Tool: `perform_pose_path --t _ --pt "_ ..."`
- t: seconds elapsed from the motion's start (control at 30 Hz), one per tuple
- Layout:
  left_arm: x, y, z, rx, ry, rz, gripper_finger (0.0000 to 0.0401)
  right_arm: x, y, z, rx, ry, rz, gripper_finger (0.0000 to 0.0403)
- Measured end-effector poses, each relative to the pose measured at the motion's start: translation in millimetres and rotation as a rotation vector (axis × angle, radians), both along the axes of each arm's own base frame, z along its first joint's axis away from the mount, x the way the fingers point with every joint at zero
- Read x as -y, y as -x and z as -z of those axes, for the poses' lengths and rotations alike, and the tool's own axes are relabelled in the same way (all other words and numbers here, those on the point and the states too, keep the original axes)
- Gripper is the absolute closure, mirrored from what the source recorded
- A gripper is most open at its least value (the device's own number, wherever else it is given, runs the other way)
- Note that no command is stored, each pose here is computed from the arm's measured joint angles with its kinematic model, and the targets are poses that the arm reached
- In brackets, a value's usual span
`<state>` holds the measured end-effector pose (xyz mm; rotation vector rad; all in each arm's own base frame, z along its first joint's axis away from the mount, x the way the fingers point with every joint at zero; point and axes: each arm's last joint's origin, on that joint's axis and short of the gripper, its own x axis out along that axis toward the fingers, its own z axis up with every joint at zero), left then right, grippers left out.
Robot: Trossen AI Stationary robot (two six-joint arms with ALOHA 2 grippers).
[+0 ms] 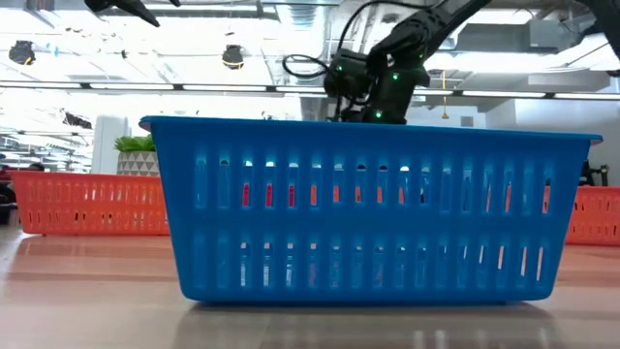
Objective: Stack baskets by color
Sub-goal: Adjust the middle orange bin, then stack the left orange bin on top of the middle orange bin
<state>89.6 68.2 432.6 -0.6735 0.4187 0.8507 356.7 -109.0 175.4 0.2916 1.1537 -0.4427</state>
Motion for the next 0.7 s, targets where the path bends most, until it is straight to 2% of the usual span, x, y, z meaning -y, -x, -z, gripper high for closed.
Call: perform_pose_path --t 0.2,0.37,0.6,0.7 --pt "-0.6 -0.7 -0.9 0.008 -0.009 -0.003 0.0138 41.7 5.9 -14.7 0.029 0.065 0.116 0.0244" --pt "-0.7 -0.9 -1.4 0.013 -0.012 -0.002 0.0138 60.3 7.1 -26.9 0.054 0.088 0.107 0.0249" --pt "-0.1 -0.4 -0.3 -0.007 -0.013 0.017 0.0138 57.0 -1.0 -50.3 0.12 0.042 0.051 0.0232" --pt "0.3 0.2 0.7 -0.019 -0.007 0.019 0.0138 41.4 -14.5 -75.5 0.238 0.015 -0.004 0.0219"
